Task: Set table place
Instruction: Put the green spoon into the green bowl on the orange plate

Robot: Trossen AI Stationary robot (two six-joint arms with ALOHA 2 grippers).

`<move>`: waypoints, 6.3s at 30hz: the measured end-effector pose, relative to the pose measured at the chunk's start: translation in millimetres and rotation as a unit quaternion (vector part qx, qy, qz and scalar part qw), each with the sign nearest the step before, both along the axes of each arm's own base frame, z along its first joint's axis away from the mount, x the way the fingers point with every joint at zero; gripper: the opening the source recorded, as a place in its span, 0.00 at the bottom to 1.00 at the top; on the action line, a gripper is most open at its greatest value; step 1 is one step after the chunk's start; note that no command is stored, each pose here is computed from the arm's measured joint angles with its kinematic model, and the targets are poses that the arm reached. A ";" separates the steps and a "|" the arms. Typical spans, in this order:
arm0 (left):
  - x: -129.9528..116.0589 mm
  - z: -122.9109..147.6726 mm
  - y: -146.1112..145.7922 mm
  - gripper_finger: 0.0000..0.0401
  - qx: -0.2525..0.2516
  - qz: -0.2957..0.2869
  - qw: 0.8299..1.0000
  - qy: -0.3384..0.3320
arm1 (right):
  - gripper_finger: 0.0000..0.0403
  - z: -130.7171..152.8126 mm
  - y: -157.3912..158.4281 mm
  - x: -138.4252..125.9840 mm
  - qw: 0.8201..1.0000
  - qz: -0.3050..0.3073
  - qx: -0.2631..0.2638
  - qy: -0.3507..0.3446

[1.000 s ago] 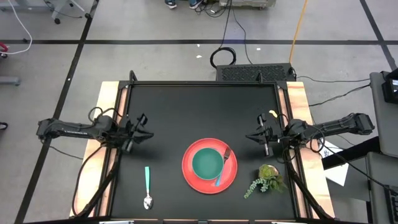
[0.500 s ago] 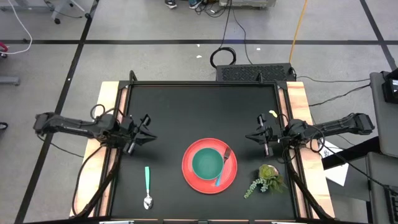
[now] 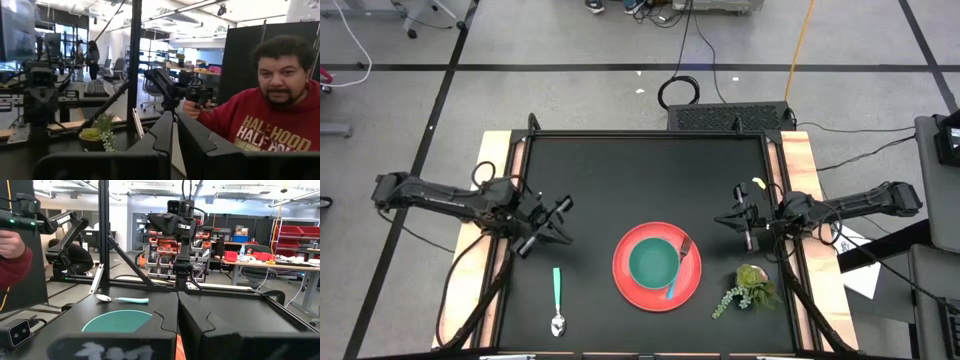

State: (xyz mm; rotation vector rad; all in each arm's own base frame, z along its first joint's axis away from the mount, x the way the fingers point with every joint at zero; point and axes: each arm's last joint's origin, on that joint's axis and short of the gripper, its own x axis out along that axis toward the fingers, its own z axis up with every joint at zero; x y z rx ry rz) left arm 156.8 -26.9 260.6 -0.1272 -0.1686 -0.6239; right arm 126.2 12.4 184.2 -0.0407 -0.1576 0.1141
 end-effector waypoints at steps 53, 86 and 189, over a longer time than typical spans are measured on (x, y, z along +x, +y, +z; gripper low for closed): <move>40.9 18.8 -80.0 0.08 0.076 0.064 0.924 0.369 | 0.00 -4.2 0.1 0.5 1.000 0.000 -0.003 0.022; 33.5 -7.8 -90.8 0.08 -0.033 0.059 0.818 0.572 | 0.00 -5.3 0.1 0.7 1.000 0.000 -0.004 0.027; 54.0 -66.9 -200.9 0.62 0.639 -0.141 0.597 0.465 | 0.00 -8.9 0.0 1.0 0.999 -0.003 -0.015 0.044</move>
